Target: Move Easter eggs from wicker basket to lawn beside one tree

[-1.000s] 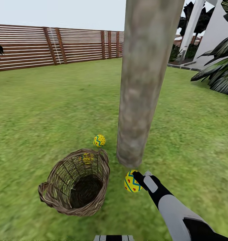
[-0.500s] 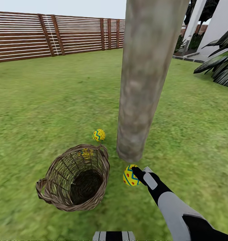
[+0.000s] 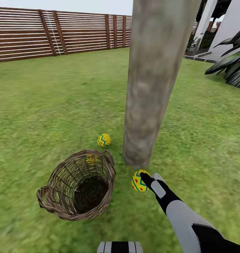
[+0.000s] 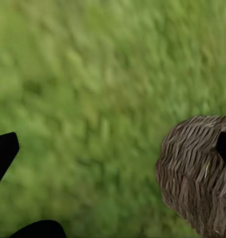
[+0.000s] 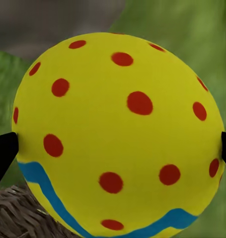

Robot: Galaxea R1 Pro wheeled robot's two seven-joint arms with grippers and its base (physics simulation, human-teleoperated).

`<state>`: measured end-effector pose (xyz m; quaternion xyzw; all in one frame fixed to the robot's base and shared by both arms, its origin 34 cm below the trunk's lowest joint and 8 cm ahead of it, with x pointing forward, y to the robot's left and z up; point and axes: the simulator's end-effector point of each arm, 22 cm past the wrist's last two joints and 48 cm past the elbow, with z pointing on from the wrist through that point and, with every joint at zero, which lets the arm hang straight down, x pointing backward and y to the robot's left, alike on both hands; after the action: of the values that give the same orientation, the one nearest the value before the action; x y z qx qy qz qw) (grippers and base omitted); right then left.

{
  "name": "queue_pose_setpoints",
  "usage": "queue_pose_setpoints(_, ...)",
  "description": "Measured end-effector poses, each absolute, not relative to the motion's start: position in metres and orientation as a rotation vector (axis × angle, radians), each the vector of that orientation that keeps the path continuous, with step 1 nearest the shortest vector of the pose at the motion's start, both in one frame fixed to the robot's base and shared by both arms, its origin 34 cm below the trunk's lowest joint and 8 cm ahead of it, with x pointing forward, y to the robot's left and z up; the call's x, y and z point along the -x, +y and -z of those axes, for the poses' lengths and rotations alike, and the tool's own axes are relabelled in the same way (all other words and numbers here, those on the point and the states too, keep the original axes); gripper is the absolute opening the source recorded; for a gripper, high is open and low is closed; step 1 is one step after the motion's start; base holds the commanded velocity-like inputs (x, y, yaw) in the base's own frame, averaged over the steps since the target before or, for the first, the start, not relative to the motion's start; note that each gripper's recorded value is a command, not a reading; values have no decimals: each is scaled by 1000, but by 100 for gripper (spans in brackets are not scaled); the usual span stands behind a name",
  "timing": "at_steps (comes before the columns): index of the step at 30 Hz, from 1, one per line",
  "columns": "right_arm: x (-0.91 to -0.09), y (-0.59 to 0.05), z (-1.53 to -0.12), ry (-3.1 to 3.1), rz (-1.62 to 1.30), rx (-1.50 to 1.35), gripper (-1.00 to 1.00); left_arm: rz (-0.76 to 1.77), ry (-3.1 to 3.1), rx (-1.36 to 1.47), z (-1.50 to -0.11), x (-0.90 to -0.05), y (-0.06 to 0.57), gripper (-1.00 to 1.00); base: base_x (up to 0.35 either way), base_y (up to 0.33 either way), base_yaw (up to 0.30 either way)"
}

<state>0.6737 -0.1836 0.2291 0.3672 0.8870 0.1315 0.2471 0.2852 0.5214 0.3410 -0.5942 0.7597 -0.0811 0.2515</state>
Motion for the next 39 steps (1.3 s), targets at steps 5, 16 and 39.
queue_pose_setpoints(5, -672, -184, -219, 2425, -349, -1005, -100, 214, 2078, 1630, -336, -281, 520, 100, 0, 0, 0)
queue_pose_setpoints(16, -664, -183, -199, 2448, -334, -1014, -100, 192, 2101, 1645, -328, -276, 520, 100, 0, 0, 0)
queue_pose_setpoints(39, -650, -183, -172, 2488, -315, -1034, -100, 149, 2142, 1777, -294, -236, 514, 100, 21, 9, 0)
